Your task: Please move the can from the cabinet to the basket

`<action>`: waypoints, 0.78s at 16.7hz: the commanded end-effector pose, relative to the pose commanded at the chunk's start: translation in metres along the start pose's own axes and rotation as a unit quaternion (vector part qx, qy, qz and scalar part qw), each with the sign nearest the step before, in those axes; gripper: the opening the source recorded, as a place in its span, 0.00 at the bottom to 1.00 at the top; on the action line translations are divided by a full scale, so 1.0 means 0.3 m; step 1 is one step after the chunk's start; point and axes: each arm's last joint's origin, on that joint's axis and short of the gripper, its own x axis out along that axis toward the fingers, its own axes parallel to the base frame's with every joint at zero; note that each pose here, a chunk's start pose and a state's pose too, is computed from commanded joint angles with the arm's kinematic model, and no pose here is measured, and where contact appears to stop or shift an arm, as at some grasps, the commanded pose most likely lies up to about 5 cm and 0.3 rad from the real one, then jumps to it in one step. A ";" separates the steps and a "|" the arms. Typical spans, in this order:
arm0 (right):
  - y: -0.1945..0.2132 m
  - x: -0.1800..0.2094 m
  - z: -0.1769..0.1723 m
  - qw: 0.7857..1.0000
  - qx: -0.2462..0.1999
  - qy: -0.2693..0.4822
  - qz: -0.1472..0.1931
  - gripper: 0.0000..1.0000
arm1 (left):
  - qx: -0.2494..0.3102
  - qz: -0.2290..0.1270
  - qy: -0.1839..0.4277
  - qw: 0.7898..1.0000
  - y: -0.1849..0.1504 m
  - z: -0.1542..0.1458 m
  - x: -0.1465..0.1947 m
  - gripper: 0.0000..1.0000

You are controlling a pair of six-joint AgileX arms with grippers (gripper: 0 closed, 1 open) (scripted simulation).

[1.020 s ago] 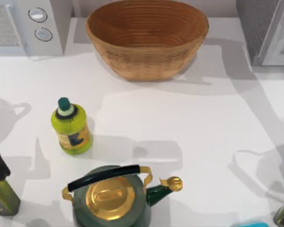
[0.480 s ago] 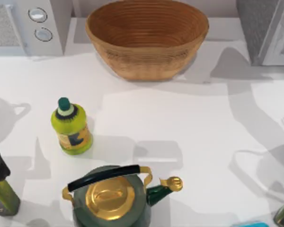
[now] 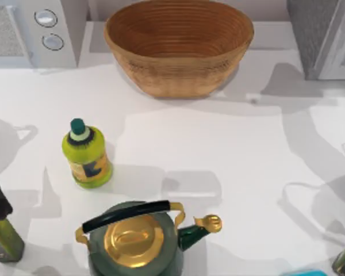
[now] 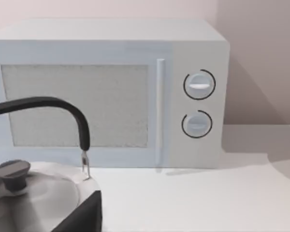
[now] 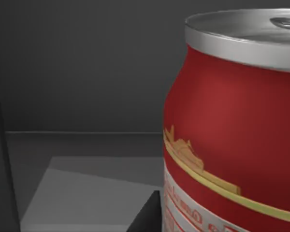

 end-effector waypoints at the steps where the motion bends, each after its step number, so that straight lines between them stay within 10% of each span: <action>1: -0.017 -0.011 -0.006 1.000 -0.001 -0.001 -0.001 0.00 | 0.000 0.000 0.000 1.000 0.000 0.000 0.000 1.00; 13: -0.272 -0.269 -0.361 0.997 0.019 -0.075 -0.007 0.00 | 0.000 0.000 0.000 1.000 0.000 0.000 0.000 1.00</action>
